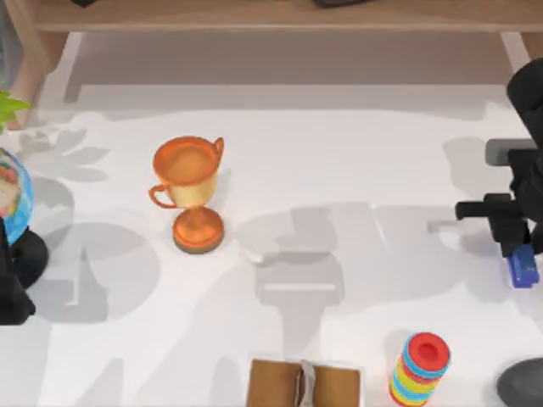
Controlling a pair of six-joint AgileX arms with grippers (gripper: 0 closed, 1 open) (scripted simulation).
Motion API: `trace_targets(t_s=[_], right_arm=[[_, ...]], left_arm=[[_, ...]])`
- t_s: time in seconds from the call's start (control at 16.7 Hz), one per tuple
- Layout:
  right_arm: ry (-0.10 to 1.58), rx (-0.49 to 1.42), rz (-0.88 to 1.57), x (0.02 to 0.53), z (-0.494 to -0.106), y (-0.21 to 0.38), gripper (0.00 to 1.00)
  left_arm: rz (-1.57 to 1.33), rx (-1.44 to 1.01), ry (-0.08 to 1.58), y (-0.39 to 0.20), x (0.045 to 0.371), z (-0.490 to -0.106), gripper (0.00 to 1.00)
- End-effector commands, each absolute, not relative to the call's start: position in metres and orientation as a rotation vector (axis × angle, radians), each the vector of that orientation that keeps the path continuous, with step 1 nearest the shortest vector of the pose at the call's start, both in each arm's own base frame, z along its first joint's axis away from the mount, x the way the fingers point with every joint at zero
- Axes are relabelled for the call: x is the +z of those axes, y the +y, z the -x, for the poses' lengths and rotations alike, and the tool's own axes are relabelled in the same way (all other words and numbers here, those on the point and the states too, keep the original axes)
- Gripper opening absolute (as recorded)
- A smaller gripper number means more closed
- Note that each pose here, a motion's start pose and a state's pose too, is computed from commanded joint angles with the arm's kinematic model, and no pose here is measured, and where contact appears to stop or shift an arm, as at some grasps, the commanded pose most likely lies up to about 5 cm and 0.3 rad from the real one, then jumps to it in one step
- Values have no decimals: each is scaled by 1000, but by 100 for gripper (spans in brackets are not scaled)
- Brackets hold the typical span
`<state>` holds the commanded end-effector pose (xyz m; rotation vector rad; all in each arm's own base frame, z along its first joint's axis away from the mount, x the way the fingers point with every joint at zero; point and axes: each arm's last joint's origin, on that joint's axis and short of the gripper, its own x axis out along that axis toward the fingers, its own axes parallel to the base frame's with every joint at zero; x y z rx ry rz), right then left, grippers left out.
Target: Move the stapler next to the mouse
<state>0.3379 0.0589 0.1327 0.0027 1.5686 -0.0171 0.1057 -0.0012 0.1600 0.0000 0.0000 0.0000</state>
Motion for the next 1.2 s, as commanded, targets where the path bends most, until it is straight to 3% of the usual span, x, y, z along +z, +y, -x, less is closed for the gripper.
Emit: trace_targets(t_s=[0.06,0.84,1.2], right_arm=[[1569,-17,-3,133,-338,59,0],[1569,-17,-3,133,-338,59,98],[1569,-17,-3,133,-338,59,100]], left_arm=[[0,0,0,-1,160,-106,100],[0,0,0,-1,160,-106,100],[0,0,0,-1,160,-106,100]])
